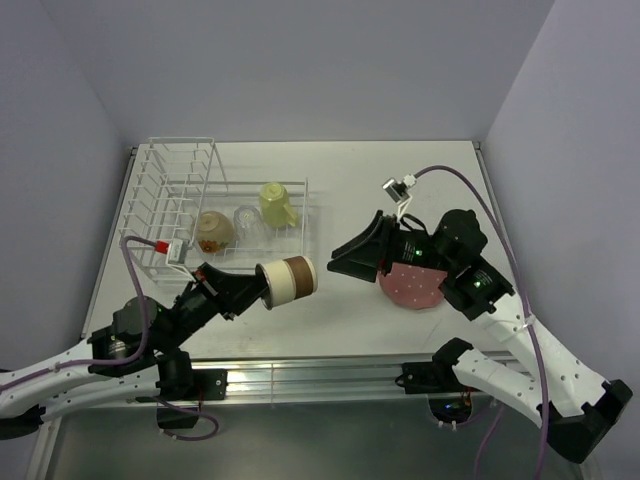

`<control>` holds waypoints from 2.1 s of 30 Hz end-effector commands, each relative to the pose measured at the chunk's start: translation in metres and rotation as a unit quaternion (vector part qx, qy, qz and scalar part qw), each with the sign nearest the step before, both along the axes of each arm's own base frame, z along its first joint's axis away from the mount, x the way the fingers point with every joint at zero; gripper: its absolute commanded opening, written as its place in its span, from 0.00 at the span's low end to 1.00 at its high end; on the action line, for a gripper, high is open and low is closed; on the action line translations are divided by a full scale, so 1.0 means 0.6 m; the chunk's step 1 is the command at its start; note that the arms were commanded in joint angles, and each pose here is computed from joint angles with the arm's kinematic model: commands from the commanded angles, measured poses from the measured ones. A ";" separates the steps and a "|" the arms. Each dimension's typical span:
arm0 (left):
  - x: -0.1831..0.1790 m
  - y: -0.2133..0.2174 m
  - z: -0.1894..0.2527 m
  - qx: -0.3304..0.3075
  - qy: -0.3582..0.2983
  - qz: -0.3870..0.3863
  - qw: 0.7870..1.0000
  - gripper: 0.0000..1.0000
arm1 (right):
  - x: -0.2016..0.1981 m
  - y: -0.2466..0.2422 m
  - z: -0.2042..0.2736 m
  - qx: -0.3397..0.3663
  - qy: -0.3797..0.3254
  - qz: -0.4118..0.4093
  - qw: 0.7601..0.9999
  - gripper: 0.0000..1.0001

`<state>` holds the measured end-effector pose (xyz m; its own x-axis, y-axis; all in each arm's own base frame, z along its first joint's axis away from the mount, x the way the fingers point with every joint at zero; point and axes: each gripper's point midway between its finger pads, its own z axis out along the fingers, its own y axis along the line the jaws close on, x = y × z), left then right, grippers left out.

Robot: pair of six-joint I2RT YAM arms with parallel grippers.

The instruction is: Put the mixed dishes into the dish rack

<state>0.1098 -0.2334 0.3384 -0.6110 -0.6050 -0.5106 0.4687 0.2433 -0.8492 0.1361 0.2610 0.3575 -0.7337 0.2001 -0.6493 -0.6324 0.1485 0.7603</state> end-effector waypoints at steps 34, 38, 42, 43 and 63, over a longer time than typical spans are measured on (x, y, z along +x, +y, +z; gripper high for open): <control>0.067 0.181 -0.117 0.040 0.202 0.247 0.947 0.99 | 0.069 0.118 0.041 0.015 -0.020 0.044 0.999 0.00; 0.068 0.200 -0.156 0.064 0.219 0.270 0.935 0.99 | 0.154 0.128 -0.025 -0.086 0.006 -0.045 0.995 0.00; 0.067 0.192 -0.158 0.078 0.207 0.262 0.939 0.99 | 0.236 0.128 -0.075 -0.203 0.007 -0.148 0.968 0.00; 0.067 0.190 -0.157 0.080 0.205 0.260 0.940 0.99 | 0.262 0.116 -0.069 -0.238 -0.003 -0.191 0.952 0.00; 0.062 0.180 -0.120 0.116 0.149 0.228 0.955 0.94 | 0.320 0.177 -0.272 -0.518 0.012 -0.269 0.812 0.00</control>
